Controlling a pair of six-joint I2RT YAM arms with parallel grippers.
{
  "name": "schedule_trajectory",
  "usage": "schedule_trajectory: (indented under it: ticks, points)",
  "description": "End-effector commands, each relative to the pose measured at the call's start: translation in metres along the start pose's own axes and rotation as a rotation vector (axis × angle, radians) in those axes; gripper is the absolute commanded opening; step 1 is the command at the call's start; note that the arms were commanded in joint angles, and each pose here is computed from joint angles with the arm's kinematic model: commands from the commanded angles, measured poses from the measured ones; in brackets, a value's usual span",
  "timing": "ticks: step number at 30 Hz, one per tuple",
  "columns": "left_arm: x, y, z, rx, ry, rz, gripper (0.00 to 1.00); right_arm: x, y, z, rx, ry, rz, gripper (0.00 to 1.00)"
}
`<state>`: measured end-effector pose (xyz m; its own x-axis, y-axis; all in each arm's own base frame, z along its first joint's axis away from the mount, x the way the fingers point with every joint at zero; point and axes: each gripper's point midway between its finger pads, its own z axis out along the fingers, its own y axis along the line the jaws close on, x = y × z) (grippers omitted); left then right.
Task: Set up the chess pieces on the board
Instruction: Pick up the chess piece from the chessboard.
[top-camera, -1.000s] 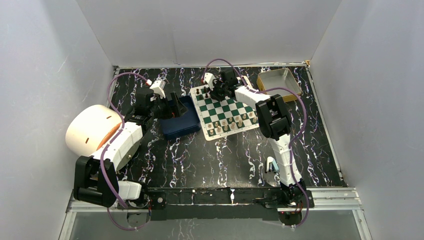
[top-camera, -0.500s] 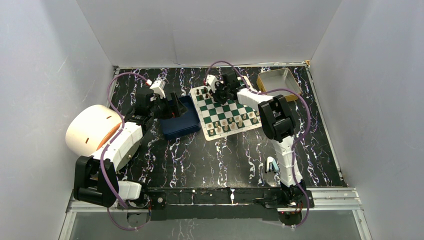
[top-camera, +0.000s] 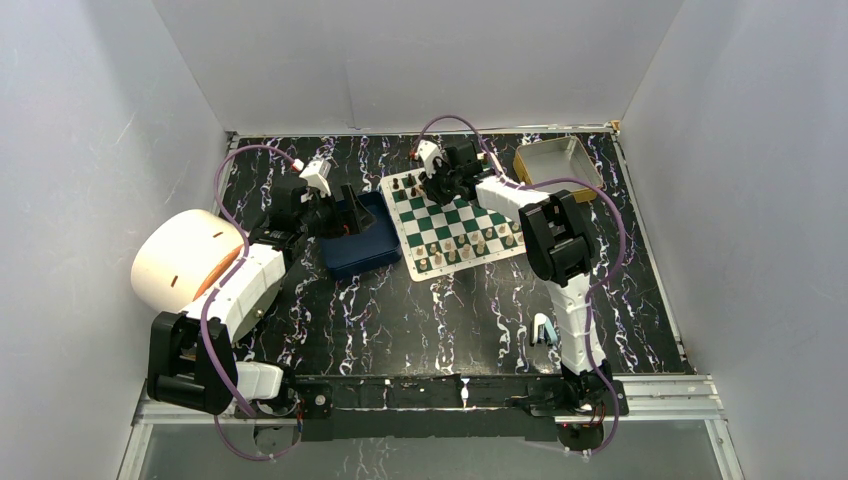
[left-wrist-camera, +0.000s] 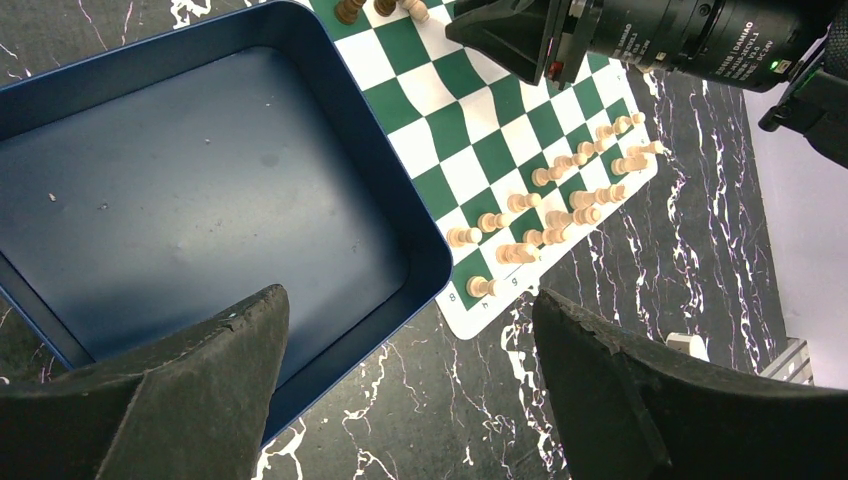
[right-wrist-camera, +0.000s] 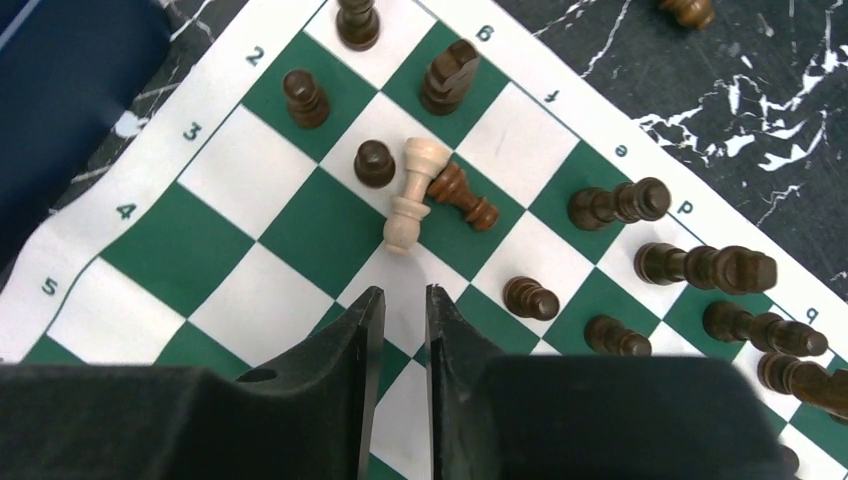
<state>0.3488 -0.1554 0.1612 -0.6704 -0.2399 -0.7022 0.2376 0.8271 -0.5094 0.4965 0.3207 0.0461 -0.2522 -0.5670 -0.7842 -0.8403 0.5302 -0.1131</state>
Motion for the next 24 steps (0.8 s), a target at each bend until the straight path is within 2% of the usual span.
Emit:
schedule_trajectory:
  ticks: [1,13,24]
  points:
    - [-0.008,-0.005,-0.007,0.004,-0.03,0.022,0.88,-0.042,-0.017,-0.014,0.091,-0.115,0.09,0.33]
    - [-0.008,-0.004,-0.006,0.004,-0.026,0.022,0.88,-0.031,-0.013,0.0,0.078,-0.112,0.147,0.47]
    - [-0.007,-0.003,-0.006,-0.003,-0.022,0.026,0.88,-0.027,-0.011,0.013,0.068,-0.112,0.155,0.49]
